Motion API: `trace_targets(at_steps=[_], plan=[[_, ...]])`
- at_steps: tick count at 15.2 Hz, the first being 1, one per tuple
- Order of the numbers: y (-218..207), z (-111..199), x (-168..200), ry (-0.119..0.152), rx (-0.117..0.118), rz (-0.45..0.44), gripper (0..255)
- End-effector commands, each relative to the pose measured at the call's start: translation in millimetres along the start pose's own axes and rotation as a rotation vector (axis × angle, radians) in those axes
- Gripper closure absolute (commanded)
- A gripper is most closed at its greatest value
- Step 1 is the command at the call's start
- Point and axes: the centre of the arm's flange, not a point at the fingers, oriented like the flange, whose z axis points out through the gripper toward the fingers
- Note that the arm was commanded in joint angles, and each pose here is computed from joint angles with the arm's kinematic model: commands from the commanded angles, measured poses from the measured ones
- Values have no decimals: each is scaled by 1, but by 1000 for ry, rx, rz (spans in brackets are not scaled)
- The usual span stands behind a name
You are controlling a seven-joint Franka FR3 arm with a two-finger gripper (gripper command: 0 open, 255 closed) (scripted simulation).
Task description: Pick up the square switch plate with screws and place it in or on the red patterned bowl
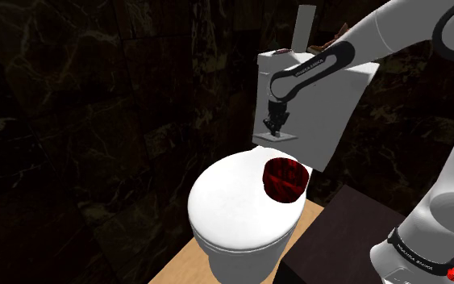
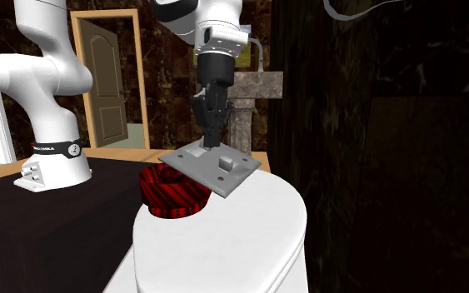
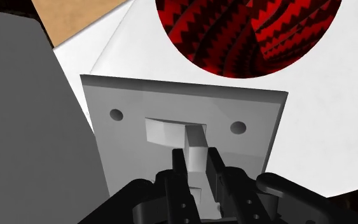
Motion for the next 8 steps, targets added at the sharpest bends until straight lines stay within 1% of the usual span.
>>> trace_targets(at_steps=[1,8], plan=[[-6,-3,-24,0,0,0,255],[-25,-12,-114,0,0,0,255]])
